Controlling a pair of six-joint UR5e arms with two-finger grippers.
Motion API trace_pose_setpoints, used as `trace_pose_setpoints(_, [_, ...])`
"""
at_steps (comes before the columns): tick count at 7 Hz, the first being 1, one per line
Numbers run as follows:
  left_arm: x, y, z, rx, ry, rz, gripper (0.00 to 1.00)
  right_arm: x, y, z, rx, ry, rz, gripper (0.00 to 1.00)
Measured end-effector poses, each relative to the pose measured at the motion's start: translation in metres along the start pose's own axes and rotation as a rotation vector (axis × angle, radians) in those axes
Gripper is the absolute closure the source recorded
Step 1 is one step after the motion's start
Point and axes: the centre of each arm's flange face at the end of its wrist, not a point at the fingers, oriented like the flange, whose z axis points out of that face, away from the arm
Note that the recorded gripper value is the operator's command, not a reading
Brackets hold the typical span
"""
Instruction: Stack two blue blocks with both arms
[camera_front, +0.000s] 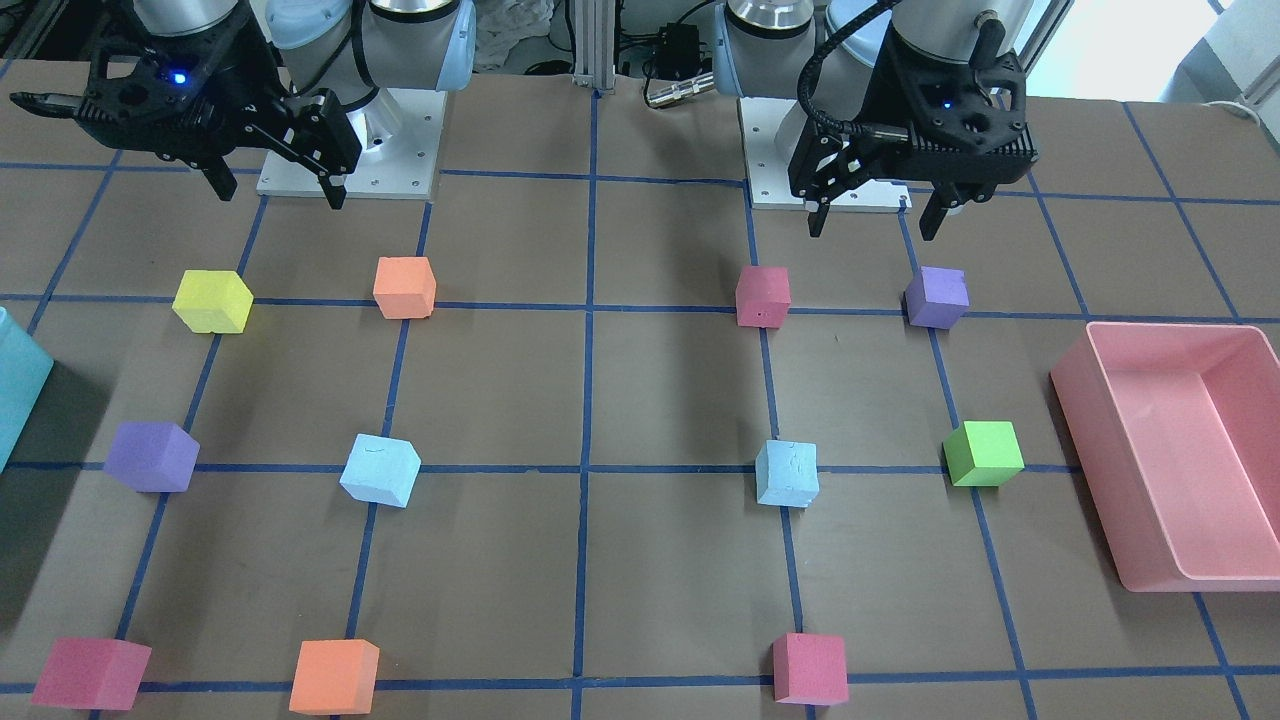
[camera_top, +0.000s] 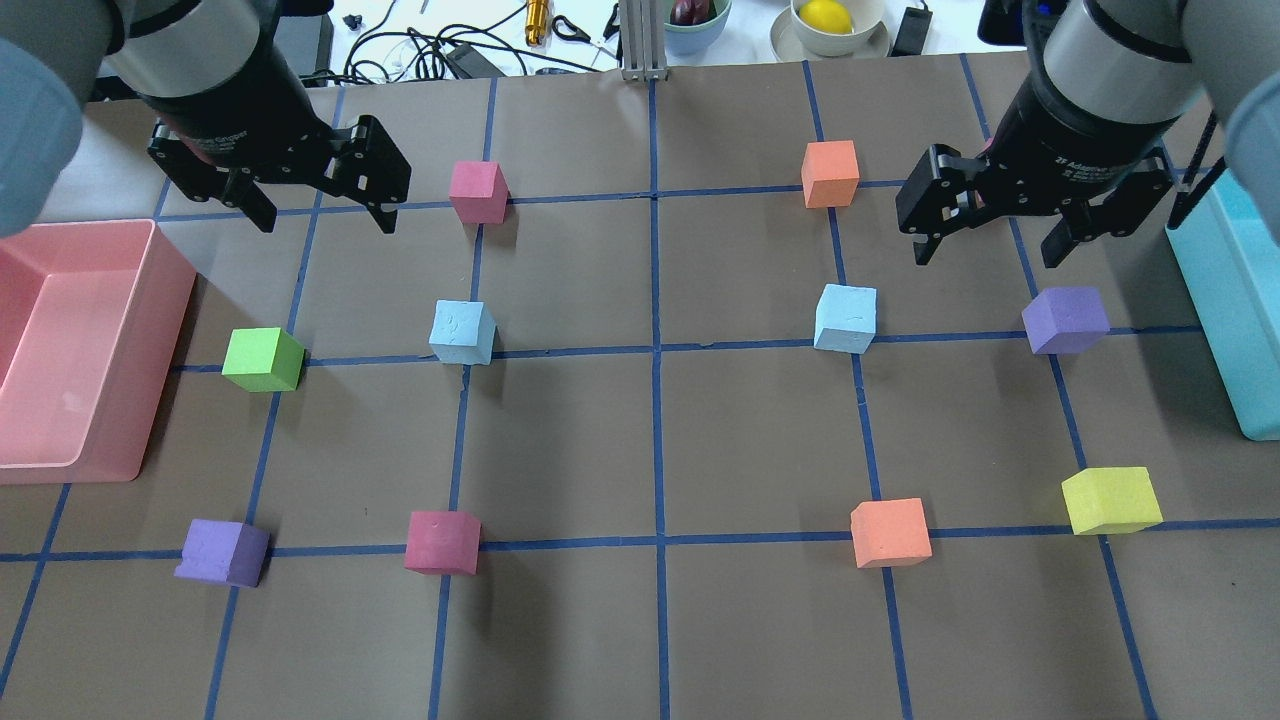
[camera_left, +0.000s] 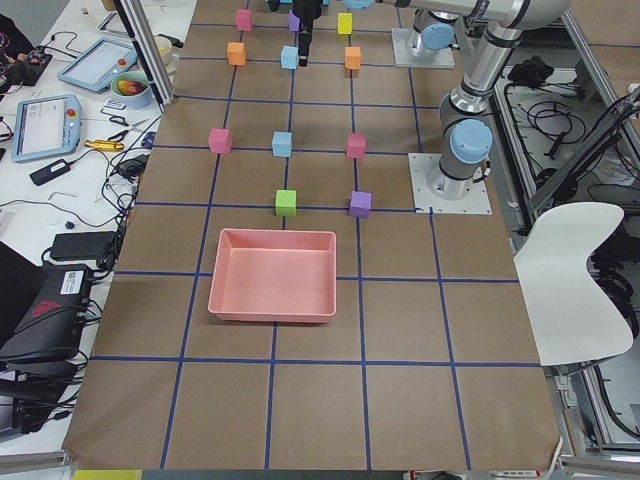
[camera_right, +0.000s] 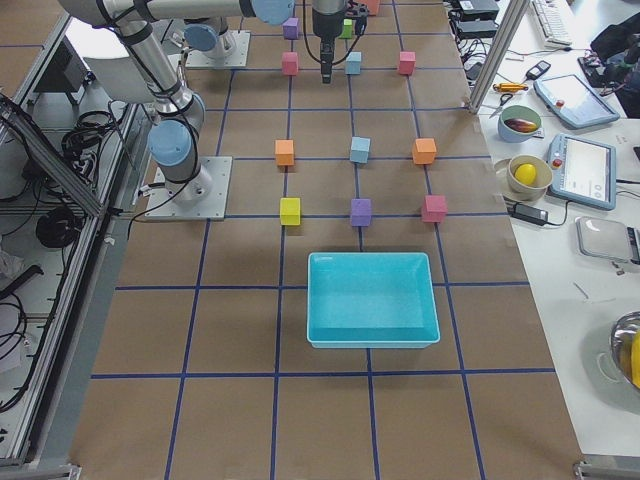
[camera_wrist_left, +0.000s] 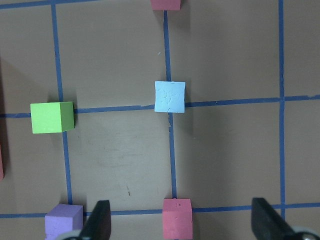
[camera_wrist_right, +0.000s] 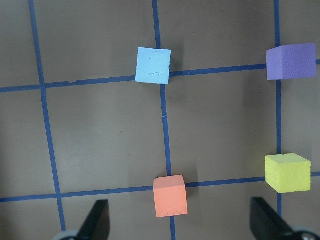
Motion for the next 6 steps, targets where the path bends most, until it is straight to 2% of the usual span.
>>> trace_pose_setpoints(4, [-0.001,0.000,0.004,-0.010,-0.005,0.000,0.00,0.001,0.000,0.001,-0.002,0.004,-0.002,0.00])
trace_pose_setpoints(6, [-0.001,-0.010,0.037,-0.057,-0.006,-0.016,0.00,0.001,-0.001,0.001,-0.001,0.005,-0.007,0.00])
